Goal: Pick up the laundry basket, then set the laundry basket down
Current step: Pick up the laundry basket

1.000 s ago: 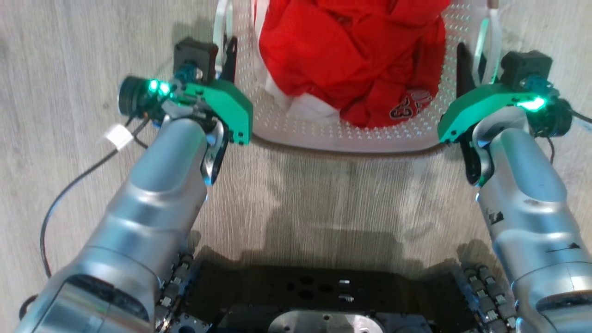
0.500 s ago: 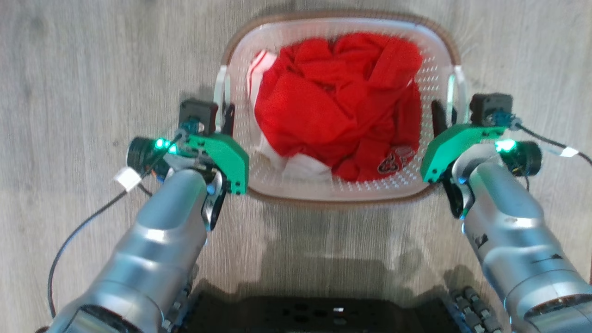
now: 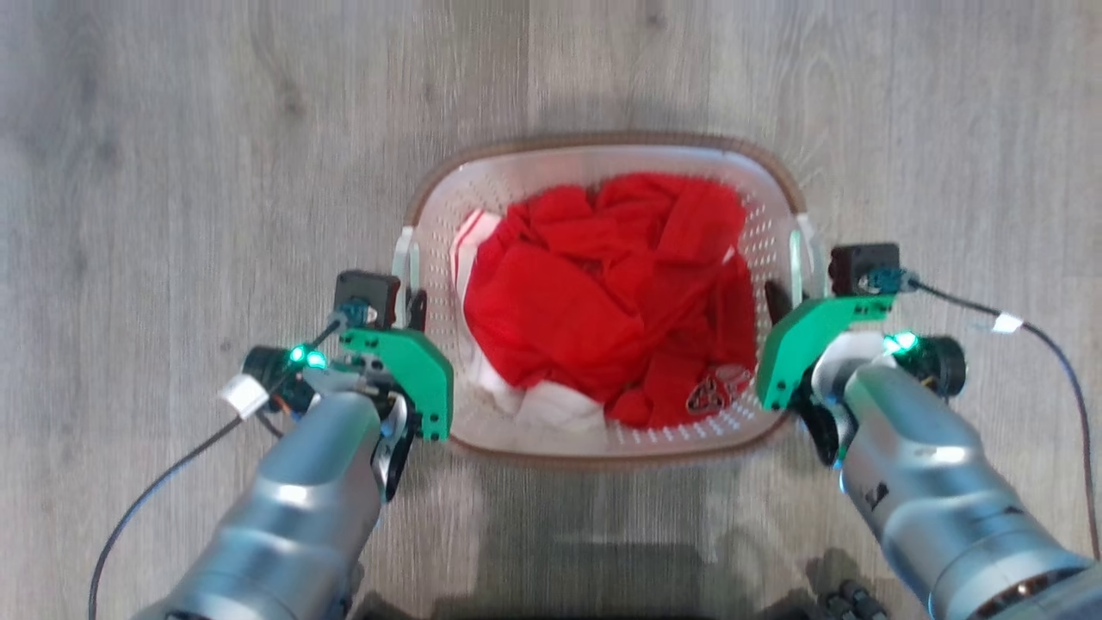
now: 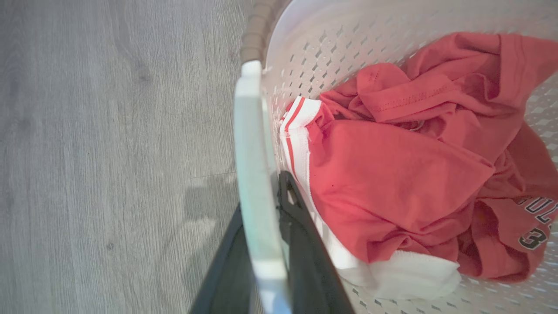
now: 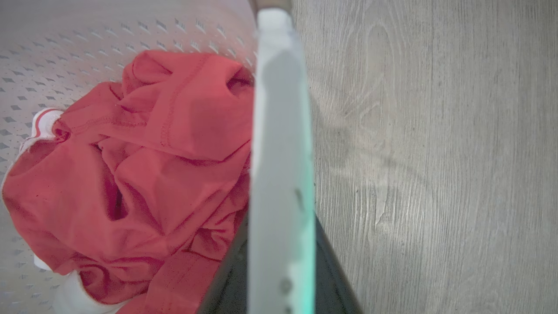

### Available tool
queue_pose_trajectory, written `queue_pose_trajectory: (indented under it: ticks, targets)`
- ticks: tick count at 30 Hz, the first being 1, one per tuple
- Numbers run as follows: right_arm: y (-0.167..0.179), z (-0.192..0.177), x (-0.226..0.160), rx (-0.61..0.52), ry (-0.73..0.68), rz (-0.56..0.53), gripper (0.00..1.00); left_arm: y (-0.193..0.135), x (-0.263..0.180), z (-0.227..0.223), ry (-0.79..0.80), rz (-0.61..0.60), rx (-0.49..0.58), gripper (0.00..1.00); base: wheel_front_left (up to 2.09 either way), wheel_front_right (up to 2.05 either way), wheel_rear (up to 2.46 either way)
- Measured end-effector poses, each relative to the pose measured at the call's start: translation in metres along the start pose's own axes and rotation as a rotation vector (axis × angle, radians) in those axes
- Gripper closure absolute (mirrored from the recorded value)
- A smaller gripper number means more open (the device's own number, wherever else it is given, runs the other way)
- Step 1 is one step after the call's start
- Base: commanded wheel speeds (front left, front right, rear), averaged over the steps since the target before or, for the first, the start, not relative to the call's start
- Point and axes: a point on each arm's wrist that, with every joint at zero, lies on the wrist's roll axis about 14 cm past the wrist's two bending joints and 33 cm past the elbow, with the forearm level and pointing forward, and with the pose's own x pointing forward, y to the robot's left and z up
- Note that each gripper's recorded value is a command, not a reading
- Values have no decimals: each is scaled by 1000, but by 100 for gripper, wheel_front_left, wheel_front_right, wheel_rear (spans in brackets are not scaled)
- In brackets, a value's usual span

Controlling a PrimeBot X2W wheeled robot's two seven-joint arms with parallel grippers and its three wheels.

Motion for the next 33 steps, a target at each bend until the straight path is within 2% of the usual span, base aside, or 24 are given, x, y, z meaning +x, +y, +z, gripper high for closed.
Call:
queue_pose_trajectory:
  ticks: [19,33]
  targets:
    - [24,-32,-78,19,106,17,100,-23,-68,-27,51,-19,15,100,0,0,0]
    - [36,-44,-122,13,84,24,100,-36,-105,-35,41,-30,43,100,0,0,0]
